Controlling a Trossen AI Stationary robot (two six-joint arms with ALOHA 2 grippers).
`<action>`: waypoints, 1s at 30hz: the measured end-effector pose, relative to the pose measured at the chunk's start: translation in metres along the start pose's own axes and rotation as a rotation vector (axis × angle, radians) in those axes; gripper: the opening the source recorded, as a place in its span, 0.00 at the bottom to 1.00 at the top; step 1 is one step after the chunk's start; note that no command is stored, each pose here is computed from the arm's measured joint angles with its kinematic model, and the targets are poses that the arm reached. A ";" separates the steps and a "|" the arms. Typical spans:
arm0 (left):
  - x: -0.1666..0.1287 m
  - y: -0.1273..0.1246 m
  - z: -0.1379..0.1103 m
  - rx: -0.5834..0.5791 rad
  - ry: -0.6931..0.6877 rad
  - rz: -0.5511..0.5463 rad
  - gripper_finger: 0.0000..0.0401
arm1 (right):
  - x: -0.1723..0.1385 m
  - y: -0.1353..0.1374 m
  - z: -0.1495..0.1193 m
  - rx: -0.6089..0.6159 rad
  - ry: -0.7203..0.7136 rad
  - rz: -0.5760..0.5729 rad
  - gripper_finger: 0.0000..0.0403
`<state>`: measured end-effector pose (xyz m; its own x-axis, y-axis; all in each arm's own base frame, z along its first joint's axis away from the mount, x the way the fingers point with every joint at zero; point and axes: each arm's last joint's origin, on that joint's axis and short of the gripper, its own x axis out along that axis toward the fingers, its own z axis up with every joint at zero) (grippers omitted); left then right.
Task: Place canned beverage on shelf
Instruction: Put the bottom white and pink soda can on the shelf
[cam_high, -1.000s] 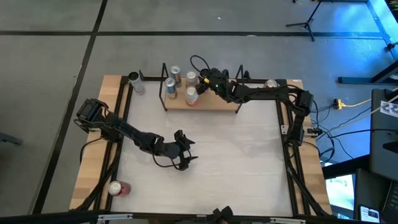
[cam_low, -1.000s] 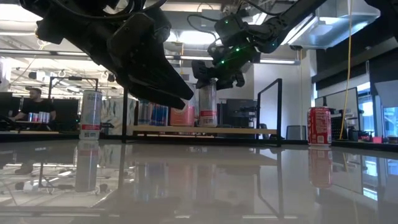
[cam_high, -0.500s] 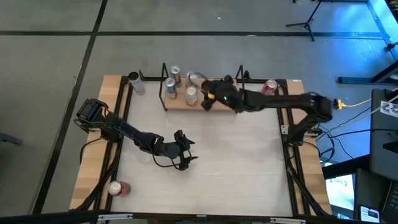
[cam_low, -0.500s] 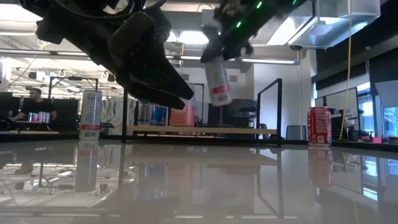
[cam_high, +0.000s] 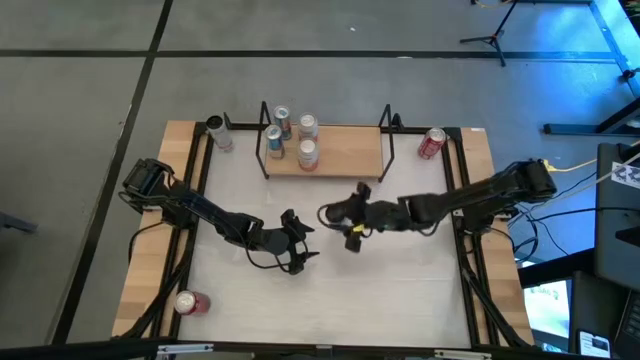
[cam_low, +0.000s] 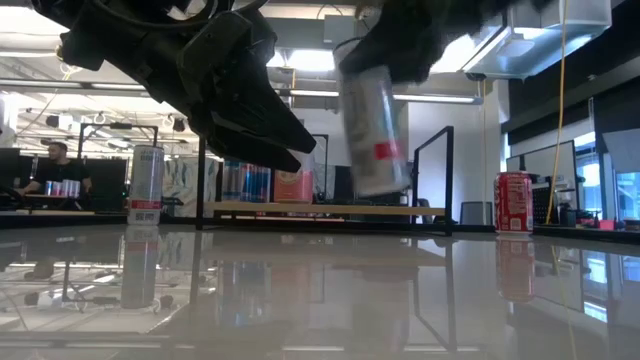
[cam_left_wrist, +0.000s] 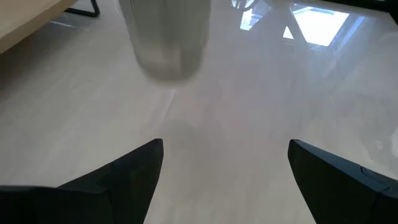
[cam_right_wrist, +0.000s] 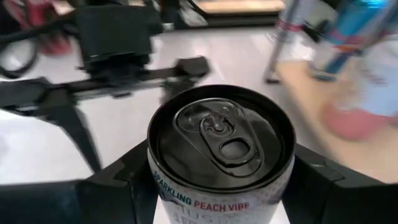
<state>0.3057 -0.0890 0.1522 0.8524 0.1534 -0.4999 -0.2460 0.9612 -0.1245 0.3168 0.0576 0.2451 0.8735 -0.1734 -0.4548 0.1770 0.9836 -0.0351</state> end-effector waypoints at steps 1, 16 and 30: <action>0.000 0.000 0.000 0.000 0.000 -0.001 0.84 | 0.002 0.002 -0.009 0.012 -0.032 0.030 0.61; 0.000 0.000 0.000 0.026 -0.003 -0.004 0.84 | 0.002 -0.007 -0.072 0.071 -0.118 0.110 0.61; 0.000 -0.001 0.003 0.013 -0.030 -0.011 0.84 | 0.006 -0.005 -0.075 -0.029 -0.100 0.111 0.77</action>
<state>0.3074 -0.0895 0.1551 0.8686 0.1497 -0.4724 -0.2308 0.9658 -0.1183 0.2867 0.0551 0.1754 0.9281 -0.0662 -0.3663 0.0649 0.9978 -0.0159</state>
